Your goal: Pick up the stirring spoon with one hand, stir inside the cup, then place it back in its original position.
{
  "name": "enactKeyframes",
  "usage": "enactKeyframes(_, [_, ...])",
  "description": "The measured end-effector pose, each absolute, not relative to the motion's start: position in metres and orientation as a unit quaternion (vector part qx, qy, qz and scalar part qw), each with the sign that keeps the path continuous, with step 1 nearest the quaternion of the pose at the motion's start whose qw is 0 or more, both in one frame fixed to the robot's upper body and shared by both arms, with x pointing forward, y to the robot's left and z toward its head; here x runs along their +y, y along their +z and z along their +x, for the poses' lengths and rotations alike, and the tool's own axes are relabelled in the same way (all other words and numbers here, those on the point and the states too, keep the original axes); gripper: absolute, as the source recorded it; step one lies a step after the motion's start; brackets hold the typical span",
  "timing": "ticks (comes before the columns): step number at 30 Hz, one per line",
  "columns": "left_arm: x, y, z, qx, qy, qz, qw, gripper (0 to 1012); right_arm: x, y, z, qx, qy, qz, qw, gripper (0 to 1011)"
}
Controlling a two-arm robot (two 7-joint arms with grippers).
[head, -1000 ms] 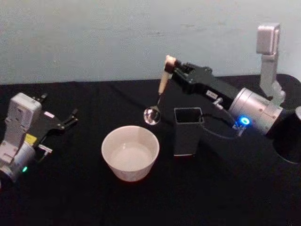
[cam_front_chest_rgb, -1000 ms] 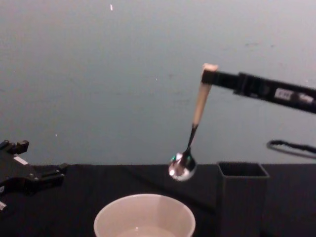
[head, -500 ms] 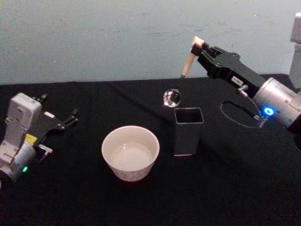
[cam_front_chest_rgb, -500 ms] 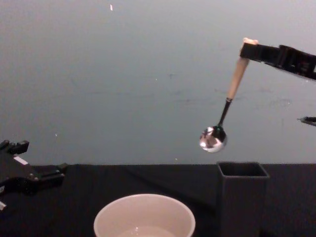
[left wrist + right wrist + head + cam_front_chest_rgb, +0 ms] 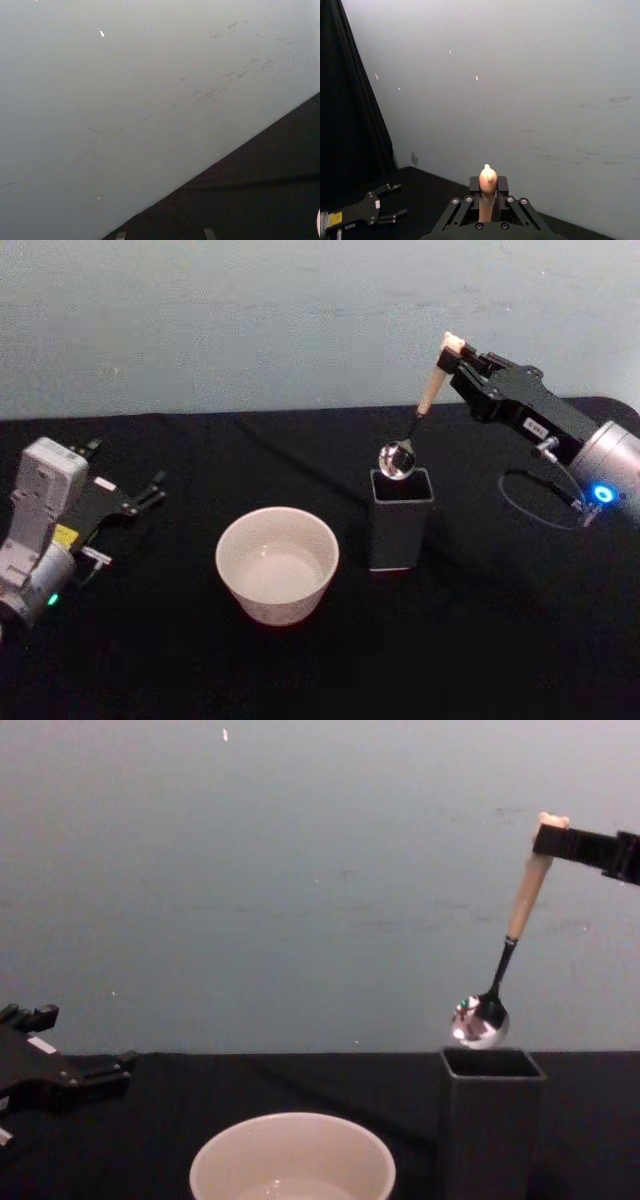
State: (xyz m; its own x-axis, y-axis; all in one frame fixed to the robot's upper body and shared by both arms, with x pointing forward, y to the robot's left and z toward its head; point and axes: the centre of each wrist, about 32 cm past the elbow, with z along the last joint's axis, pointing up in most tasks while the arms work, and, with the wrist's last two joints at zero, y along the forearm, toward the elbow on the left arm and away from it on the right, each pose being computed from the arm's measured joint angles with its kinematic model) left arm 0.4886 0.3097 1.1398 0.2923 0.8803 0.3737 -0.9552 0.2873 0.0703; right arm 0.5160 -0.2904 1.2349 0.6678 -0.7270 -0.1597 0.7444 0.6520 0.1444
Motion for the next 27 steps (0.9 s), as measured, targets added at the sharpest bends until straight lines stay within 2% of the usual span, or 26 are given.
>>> enactKeyframes(27, [0.310, 1.140, 0.489, -0.132, 0.580, 0.141, 0.791, 1001, -0.281, 1.199, 0.516, 0.069, -0.403, 0.031, 0.912, 203])
